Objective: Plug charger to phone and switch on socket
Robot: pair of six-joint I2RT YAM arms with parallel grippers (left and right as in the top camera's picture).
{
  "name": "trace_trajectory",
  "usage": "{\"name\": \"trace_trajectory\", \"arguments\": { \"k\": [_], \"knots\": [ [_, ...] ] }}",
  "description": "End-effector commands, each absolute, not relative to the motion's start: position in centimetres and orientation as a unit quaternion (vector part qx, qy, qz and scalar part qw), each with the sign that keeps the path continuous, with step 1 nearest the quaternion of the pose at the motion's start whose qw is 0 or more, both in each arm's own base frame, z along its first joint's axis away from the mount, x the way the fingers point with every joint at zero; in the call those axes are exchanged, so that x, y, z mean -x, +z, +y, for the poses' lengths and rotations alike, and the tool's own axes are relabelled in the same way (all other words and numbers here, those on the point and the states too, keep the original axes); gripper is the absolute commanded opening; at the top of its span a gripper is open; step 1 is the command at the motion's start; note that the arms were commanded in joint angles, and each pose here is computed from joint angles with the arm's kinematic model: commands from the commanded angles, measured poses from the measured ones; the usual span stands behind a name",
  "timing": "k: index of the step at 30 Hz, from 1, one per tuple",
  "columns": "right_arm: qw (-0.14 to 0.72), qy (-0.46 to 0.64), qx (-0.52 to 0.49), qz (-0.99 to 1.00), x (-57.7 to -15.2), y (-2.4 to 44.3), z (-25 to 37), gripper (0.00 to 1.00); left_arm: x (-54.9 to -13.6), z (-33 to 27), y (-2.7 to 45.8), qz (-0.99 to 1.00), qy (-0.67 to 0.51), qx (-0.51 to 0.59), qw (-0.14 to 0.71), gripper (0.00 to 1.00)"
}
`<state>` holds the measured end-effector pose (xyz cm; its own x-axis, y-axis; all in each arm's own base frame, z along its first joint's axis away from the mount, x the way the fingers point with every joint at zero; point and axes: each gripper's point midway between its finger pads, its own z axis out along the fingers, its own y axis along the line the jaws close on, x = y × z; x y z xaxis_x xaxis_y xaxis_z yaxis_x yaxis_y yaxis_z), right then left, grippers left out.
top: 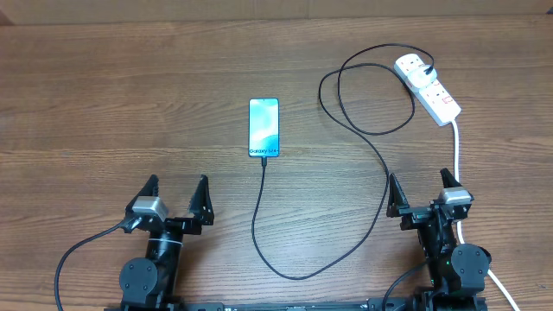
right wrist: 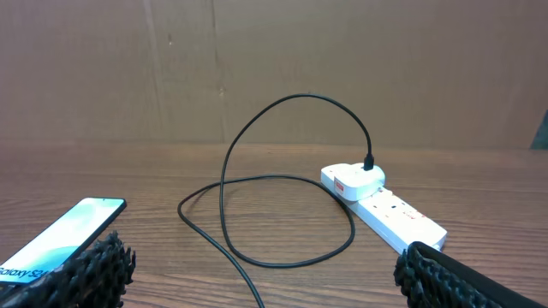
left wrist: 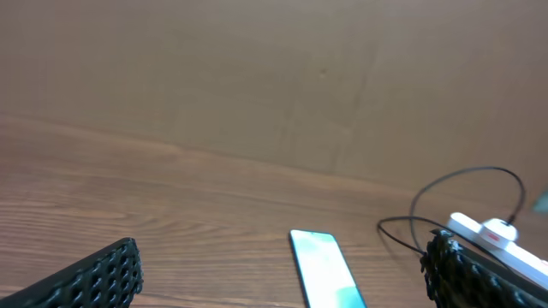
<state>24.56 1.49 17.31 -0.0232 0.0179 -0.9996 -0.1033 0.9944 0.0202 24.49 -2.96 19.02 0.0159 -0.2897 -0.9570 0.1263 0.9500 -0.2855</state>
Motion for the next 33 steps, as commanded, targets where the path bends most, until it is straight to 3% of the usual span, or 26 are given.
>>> {"name": "trace_trajectory", "arguments": {
  "k": [1,10,17,33],
  "knots": [
    [0.7,0.039,0.026,0.712,-24.6,17.2,1.3,1.0,-24.6,-0.4,18.9,0.677,-0.097,0.113,0.721,1.0],
    [0.7,0.039,0.026,0.712,-24.6,17.2,1.3,1.0,-24.6,0.2,16.0,0.724,-0.032,0.079,0.685,1.0],
    [0.7,0.039,0.026,0.712,-24.6,17.2,1.3,1.0,-24.6,-0.3,16.0,0.728,0.003,0.022,0.685,1.0],
    [0.7,0.039,0.026,0.712,-24.6,17.2,1.3,1.0,-24.6,-0.4,15.9,0.729,0.004,0.015,0.684,1.0]
  ]
}}
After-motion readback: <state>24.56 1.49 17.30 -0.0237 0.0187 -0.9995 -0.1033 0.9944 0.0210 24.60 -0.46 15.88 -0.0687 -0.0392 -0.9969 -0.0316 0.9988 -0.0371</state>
